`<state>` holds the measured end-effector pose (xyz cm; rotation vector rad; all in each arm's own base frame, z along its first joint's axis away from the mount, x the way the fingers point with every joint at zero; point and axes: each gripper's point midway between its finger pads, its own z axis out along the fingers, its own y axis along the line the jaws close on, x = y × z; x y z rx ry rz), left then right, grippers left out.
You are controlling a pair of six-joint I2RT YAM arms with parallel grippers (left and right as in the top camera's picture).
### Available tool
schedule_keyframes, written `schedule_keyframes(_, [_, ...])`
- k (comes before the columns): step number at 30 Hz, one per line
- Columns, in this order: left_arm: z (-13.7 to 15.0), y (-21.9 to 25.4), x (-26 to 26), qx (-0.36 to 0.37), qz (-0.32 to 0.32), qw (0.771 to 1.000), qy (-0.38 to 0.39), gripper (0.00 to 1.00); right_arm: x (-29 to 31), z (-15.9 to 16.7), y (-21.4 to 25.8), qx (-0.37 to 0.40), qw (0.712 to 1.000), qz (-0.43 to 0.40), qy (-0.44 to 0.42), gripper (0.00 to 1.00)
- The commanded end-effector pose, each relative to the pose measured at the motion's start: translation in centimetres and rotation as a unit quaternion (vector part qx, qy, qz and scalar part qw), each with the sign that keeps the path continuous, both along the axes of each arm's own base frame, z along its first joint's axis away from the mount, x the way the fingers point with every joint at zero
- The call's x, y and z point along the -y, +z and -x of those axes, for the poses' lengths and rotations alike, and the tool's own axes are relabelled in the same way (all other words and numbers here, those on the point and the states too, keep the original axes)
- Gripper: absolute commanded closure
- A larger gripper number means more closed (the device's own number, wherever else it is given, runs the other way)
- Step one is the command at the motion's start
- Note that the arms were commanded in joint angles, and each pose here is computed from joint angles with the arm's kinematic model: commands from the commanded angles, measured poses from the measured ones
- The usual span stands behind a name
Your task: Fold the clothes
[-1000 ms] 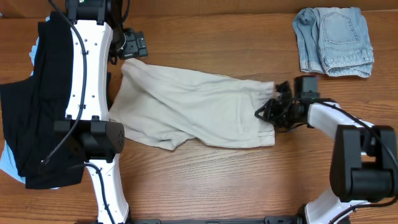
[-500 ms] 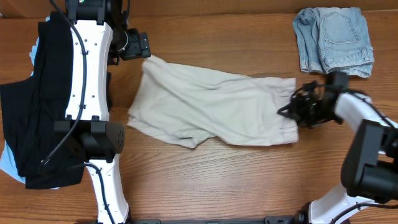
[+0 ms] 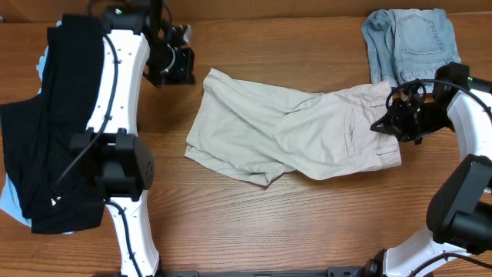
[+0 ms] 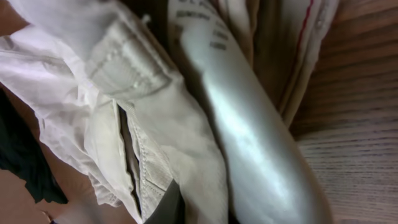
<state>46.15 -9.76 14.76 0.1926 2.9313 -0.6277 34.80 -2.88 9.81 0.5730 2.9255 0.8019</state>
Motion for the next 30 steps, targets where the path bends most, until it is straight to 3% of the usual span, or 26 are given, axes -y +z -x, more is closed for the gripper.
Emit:
schedule_keyframes(1, [1.2,-2.8,2.7,-0.014,0.072,0.996,-0.052,0.96,0.3,-0.7,1.0,0.02,1.0,0.006,0.007,0.96])
schedule_keyframes(14, [4.5,-11.6,3.2,-0.065,0.068,0.994,-0.055,0.96,0.9,-2.5,4.0,0.053,0.998,0.014,0.003,0.96])
schedule_keyframes(30, [5.6,-16.3,4.3,-0.081,0.049,0.996,0.001,0.96,1.6,-2.5,4.8,0.041,0.998,0.034,-0.016,0.96])
